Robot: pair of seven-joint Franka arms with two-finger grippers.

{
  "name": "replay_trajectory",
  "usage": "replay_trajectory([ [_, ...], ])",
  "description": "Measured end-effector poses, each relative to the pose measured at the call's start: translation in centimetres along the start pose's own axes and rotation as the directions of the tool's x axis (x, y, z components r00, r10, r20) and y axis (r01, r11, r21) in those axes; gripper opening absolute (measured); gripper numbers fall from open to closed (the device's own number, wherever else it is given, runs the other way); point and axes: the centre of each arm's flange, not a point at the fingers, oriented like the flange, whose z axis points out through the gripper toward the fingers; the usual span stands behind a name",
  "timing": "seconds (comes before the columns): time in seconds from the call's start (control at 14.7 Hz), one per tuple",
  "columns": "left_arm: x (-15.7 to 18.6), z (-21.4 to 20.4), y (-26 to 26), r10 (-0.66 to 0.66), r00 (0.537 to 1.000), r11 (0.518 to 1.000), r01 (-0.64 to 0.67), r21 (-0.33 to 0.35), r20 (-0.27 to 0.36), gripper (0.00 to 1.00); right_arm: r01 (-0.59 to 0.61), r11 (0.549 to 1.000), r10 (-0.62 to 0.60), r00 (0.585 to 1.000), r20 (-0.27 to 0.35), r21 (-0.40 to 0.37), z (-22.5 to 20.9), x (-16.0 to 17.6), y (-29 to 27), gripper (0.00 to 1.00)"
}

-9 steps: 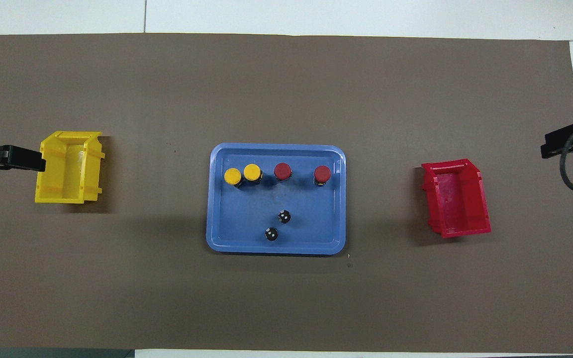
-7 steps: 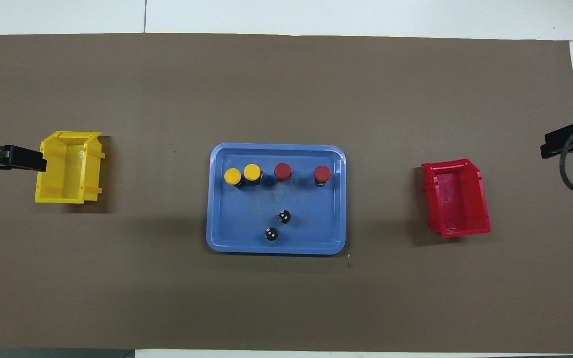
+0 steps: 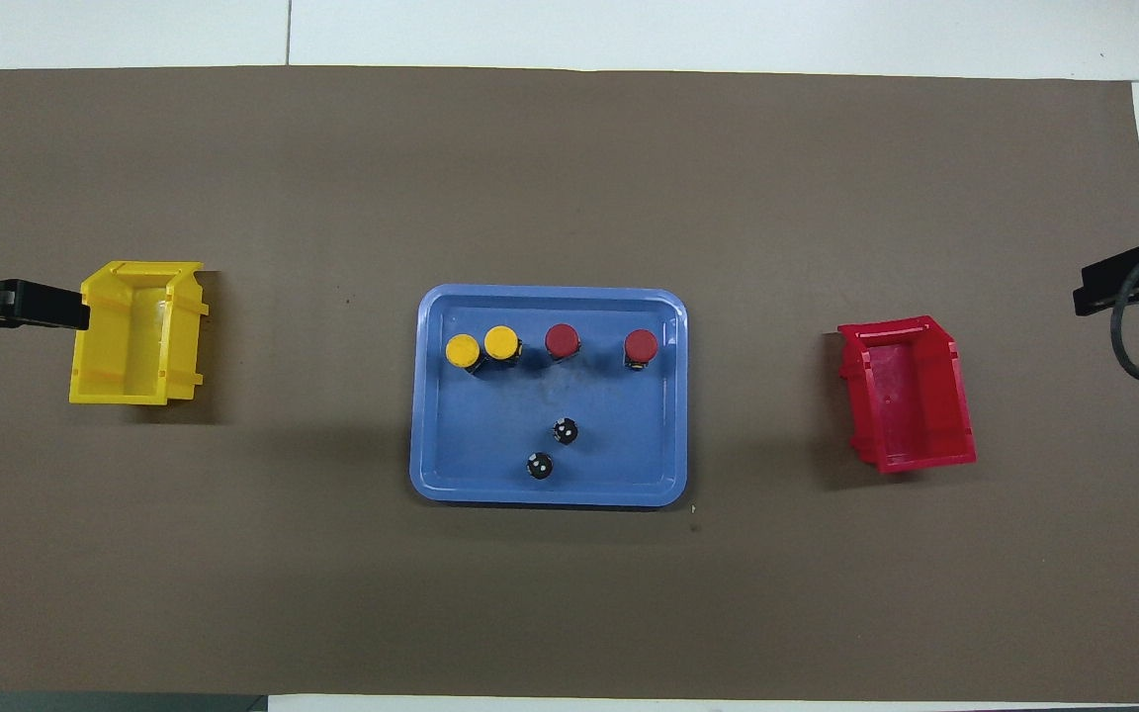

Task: Sort red and yellow buttons by color

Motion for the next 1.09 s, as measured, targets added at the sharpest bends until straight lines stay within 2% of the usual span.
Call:
replay_trajectory([
  [0.27,0.3,-0.4,-0.1,-0.002,1.000,1.000,0.002,0.002,-0.025,1.00,0.011,1.000,-0.011,1.000,-0.002,0.009,-0.1,0.0,-0.7,1.00],
  [0.41,0.7,-1.3,-0.4,-0.006,0.999,1.000,0.007,0.004,-0.044,1.00,0.047,0.998,-0.046,0.998,-0.033,0.035,-0.5,0.4,-2.9,1.00],
  [0.48,1.1,-2.0,-0.7,-0.011,0.998,1.000,0.011,0.005,-0.057,1.00,0.059,0.997,-0.057,0.997,-0.046,0.040,-0.7,0.5,-5.6,1.00],
  [0.61,1.8,-3.2,-1.2,-0.020,0.998,1.000,0.020,0.006,-0.063,1.00,0.031,0.998,-0.029,0.998,-0.054,0.046,-0.2,0.5,-14.4,1.00],
  [0.82,2.3,-6.1,-1.5,-0.024,0.997,1.000,0.025,0.007,-0.067,1.00,0.011,0.997,-0.003,0.995,-0.098,0.081,3.3,1.4,-28.5,1.00],
  [0.95,2.2,-7.2,-1.6,-0.026,0.997,1.000,0.027,0.008,-0.075,1.00,0.015,0.994,-0.001,0.991,-0.133,0.106,7.2,2.4,-34.6,1.00],
  [1.09,2.3,-7.2,-1.7,-0.027,0.997,1.000,0.028,0.008,-0.076,1.00,0.031,0.995,-0.019,0.991,-0.134,0.093,11.6,3.2,-37.6,1.00],
])
